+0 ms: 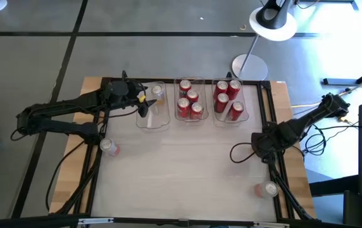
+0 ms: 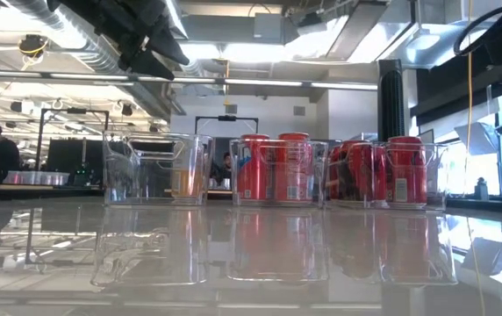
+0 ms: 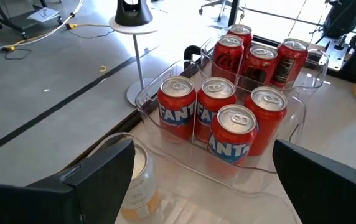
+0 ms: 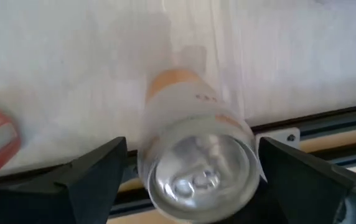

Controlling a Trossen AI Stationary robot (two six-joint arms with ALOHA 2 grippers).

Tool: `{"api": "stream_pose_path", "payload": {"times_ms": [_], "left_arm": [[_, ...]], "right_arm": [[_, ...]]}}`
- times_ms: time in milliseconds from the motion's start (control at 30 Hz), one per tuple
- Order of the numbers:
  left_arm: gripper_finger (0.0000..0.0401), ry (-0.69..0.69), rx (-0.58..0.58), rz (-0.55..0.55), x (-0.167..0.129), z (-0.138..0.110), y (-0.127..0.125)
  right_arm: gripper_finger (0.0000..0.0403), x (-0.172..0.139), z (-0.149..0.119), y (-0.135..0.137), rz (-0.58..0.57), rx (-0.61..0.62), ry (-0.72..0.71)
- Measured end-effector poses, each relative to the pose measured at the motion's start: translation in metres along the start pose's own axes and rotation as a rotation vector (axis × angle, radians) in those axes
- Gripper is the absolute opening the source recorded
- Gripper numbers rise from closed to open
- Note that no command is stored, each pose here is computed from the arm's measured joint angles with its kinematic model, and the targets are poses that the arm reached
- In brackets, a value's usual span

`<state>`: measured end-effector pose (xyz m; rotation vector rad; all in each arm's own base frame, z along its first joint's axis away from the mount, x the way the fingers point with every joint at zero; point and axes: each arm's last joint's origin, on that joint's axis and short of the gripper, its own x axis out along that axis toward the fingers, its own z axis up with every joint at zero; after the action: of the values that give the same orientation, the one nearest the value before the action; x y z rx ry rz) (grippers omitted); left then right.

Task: Sort soda cans
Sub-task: Put the orange white soda can into the left transparent bin

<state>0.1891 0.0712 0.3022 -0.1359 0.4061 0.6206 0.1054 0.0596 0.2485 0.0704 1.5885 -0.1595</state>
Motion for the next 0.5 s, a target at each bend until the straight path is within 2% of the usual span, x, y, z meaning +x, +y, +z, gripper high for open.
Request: {"api": "stream_pose_path", "payload": {"times_ms": [167, 500], "left_arm": [[0.0366, 0.001, -0.037, 0.000, 0.000, 0.000, 0.000], [0.0366, 0.002, -0.052, 0.000, 0.000, 0.000, 0.000]], "right_arm": [[0.0362, 0.009, 0.007, 0.006, 0.001, -0.004, -0.012], [0.0362, 0.019, 0.015, 0.014, -0.043, -0.048, 0.093]]}}
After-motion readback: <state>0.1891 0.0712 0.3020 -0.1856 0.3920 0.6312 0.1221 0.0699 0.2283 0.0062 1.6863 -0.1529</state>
